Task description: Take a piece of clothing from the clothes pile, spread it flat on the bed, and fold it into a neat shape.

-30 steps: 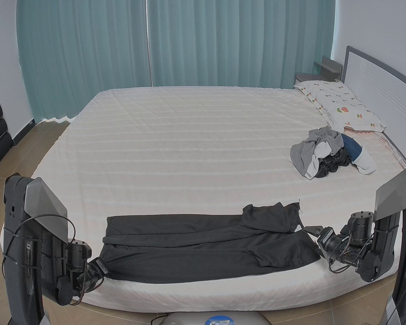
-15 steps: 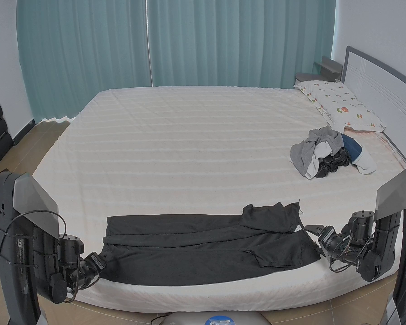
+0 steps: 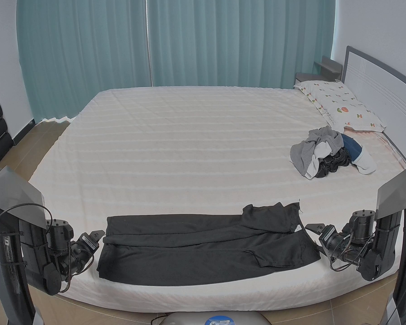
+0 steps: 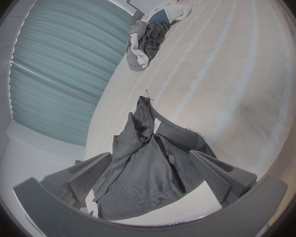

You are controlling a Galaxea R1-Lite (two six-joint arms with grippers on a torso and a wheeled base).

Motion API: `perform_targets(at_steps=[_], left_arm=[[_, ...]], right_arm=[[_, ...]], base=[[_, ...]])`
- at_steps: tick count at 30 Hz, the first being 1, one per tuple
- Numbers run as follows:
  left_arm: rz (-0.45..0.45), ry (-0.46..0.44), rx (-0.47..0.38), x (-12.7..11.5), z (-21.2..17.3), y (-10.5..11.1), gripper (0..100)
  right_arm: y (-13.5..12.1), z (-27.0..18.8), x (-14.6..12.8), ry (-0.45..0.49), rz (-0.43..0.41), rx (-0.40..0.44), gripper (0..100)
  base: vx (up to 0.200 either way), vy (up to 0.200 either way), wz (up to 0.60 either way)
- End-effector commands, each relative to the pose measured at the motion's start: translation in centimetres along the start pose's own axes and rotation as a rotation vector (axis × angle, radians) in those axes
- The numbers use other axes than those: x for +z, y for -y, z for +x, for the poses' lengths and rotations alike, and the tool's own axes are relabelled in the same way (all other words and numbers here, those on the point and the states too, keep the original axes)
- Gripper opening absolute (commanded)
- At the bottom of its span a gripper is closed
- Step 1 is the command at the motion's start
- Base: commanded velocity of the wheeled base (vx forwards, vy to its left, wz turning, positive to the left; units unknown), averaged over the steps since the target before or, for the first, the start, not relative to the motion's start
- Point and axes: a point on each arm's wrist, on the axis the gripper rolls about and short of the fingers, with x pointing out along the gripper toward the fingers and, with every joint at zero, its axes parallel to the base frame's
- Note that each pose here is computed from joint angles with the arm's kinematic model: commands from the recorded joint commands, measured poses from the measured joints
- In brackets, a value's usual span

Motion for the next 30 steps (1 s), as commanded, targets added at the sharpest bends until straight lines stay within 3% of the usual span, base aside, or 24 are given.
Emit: perform_targets(at_steps=[1, 6, 15, 25, 30], left_arm=[[-0.01, 0.023, -0.011, 0.5, 0.2, 0.1, 100], [0.0, 0.022, -0.024, 0.4, 0.3, 0.4, 100], [0.015, 0.035, -0.065, 0.4, 1.2, 1.3, 100], [0.094, 0.099, -0.131, 2.8, 6.2, 4.6, 100], [0.1, 0.069, -0.102, 2.2, 8.5, 4.2, 100]], right_arm=[[0.0, 0.2, -0.1, -0.001, -0.003, 0.005, 100], [-0.1, 0.2, -0.3, -0.009, -0.008, 0.005, 100], [-0.2, 0.5, -0.1, -0.002, -0.007, 0.015, 100], [-0.1, 0.7, -0.6, -0.018, -0.017, 0.007, 100], [-0.1, 0.7, -0.7, -0.024, -0.019, 0.007, 100]], base=[[0.2, 0.0, 0.0], [0.2, 0.0, 0.0], [0.0, 0.0, 0.0], [0.0, 0.0, 0.0], [0.0, 0.0, 0.0]])
